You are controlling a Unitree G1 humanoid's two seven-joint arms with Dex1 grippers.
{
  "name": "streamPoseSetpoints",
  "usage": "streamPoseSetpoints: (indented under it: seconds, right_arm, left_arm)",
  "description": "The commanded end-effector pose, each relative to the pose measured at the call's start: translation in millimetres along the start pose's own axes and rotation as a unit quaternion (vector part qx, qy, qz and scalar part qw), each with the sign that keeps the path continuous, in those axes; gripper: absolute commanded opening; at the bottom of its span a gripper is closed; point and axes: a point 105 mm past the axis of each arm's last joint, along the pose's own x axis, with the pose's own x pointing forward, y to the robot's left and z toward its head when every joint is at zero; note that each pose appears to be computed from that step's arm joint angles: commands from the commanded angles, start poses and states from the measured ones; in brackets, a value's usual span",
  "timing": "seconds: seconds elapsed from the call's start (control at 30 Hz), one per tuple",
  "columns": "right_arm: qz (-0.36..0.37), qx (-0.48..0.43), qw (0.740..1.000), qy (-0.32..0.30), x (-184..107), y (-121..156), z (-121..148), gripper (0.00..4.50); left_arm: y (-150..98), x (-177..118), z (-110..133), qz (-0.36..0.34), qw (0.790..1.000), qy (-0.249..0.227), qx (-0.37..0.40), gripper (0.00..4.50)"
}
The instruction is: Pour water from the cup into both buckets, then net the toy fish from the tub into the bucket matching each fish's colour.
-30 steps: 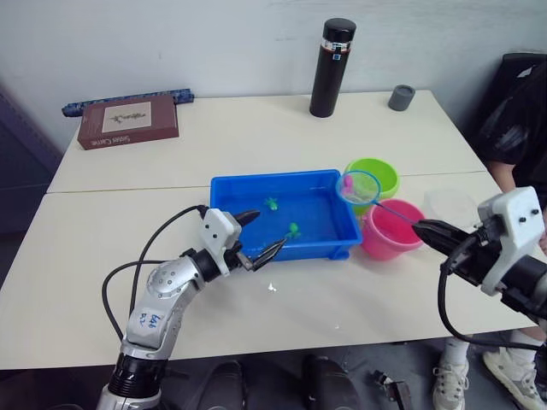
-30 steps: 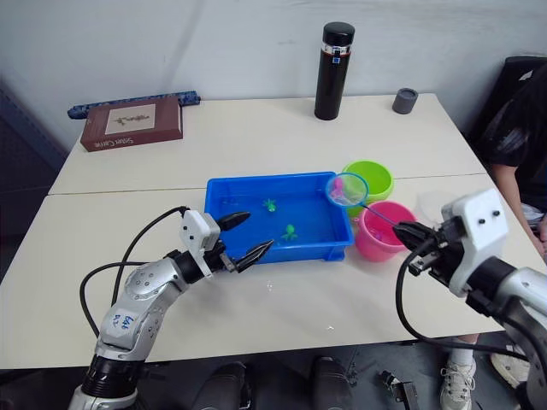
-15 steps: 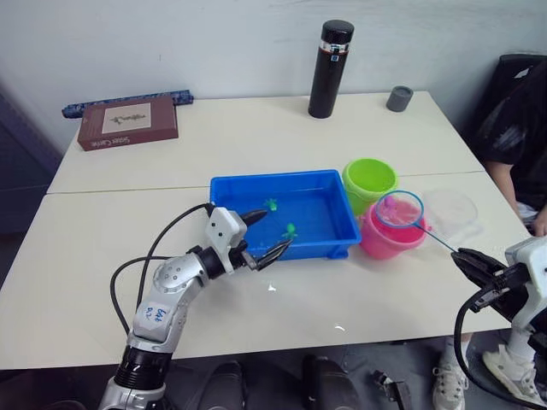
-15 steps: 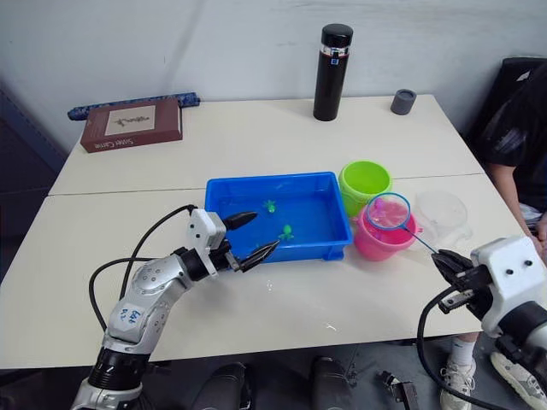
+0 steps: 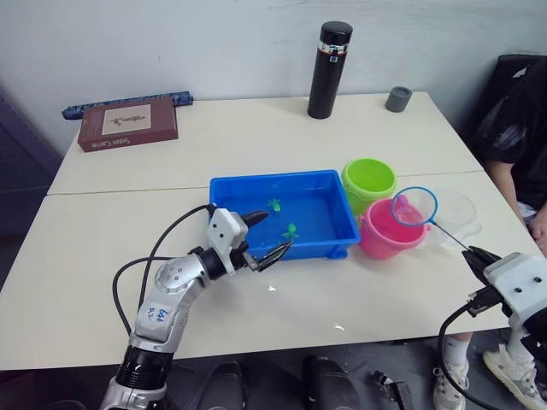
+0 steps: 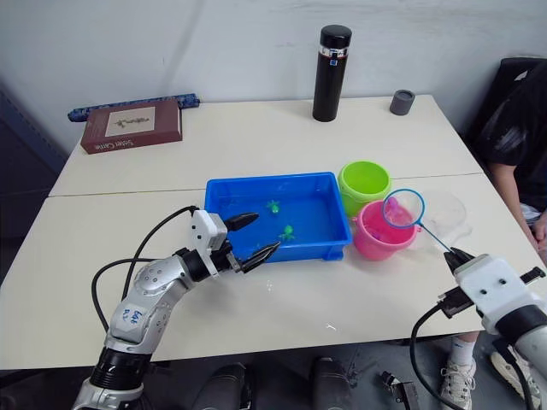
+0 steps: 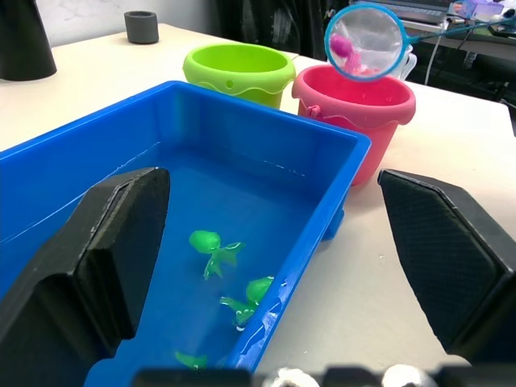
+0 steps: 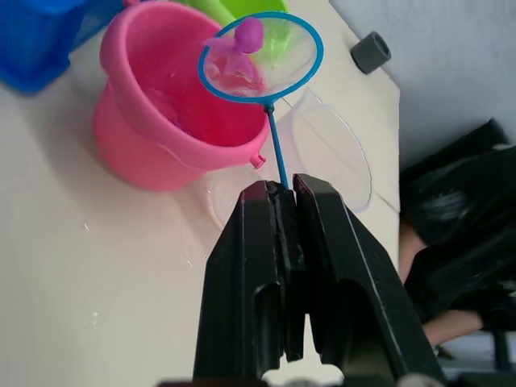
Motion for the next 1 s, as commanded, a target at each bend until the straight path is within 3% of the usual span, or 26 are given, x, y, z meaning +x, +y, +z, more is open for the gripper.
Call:
streamPoseSetpoints:
  seconds: [0.03,0.47,0.67,1.0]
  right_arm:
    - [-0.015,-0.073,0.997,-0.011,-3,-6,3,0.0]
    - [-0.047,-0.309,0.948,-0.058,-4,-13,18,0.0]
    - [-0.051,-0.361,0.929,-0.059,-4,-13,17,0.0]
    - [-0.071,-0.382,0.921,-0.034,-2,-22,9,0.0]
  left_arm:
    - [-2,1,9,-0.005,1.0,-0.019,0.009,4.46]
    - [-3,1,7,-0.006,1.0,-0.019,0.008,4.46]
    - [-3,1,6,-0.006,1.0,-0.018,0.009,4.46]
    - [-4,0,5,-0.007,1.0,-0.017,0.008,4.46]
